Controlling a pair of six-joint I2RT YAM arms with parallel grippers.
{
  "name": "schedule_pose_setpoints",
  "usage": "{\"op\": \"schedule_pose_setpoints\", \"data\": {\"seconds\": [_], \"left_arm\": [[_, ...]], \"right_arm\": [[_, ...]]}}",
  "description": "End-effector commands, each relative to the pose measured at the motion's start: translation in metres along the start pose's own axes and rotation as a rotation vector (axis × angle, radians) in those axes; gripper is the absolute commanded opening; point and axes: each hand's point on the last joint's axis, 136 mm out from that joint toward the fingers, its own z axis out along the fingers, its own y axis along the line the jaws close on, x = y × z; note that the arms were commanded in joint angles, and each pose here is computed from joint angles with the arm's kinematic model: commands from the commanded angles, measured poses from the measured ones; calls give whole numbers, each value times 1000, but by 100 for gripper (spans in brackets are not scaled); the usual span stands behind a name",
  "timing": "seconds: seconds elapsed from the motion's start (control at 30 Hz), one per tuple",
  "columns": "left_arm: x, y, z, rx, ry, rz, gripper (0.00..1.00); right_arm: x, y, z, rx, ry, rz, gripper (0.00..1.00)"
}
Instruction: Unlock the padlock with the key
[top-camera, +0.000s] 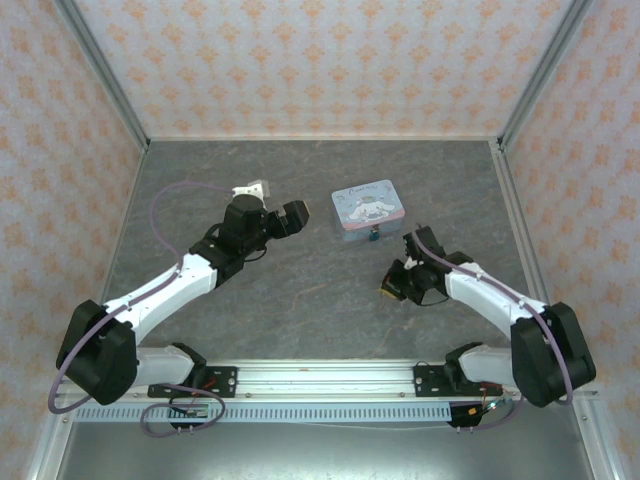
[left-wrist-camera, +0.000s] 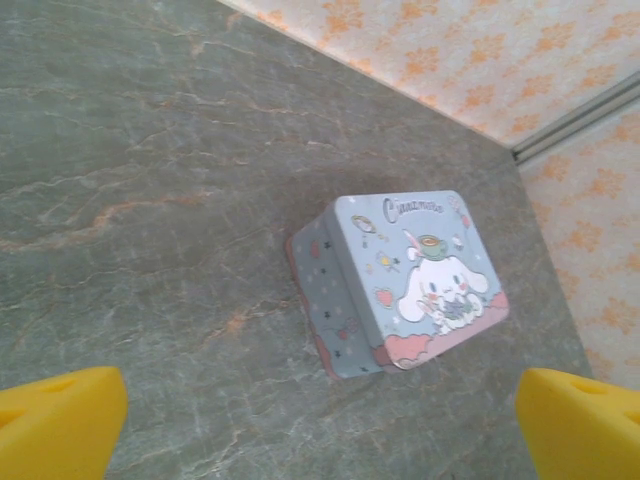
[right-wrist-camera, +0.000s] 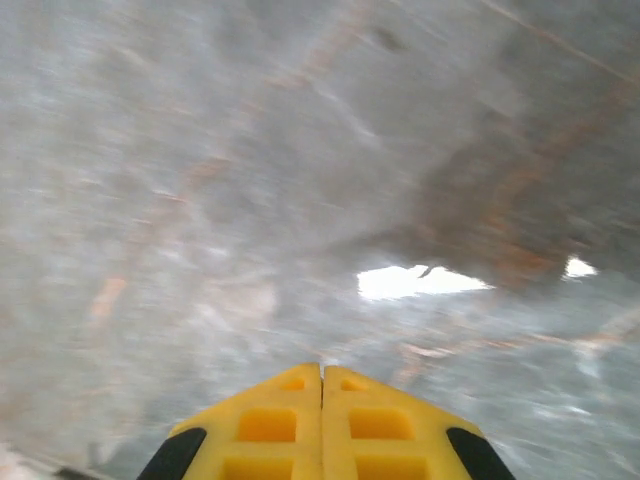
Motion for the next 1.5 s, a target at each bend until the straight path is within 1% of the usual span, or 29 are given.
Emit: {"op": "schedule_pose_setpoints", "data": {"seconds": [0.0, 0.13, 0.27, 0.37, 0.5, 0.57, 0.77, 1.03, 1.27, 1.4, 1.47], "left_arm": [[-14, -35, -11, 126, -14, -37, 100], [-17, -58, -15, 227, -4, -57, 98], [-16, -85, -18, 298, 7, -37, 94], [-15, -104, -20, 338, 19, -11, 90], [-13, -129, -20, 401, 16, 5, 87], [-11, -143, -18, 427, 21, 15, 84], [-4, -163, -5, 456, 39, 22, 71], [1, -172, 7, 467, 55, 11, 54], [0, -173, 9, 468, 43, 0, 44], [0, -174, 10, 470, 45, 5, 31], [-1, -173, 10, 465, 40, 4, 26]], "right_arm": [[-22, 60, -15, -255, -85, 53, 0], [-46, 110, -51, -475, -213, 66, 0], [-71, 155, -92, -688, -343, 91, 0], [-79, 179, -118, -778, -380, 89, 0], [-76, 196, -133, -803, -385, 59, 0], [-73, 200, -135, -806, -384, 52, 0], [-65, 201, -130, -803, -366, 52, 0], [-61, 199, -130, -797, -366, 51, 0], [-58, 202, -124, -783, -350, 39, 0], [-56, 203, -122, -781, -343, 36, 0], [-56, 204, -121, -779, -341, 34, 0]]}}
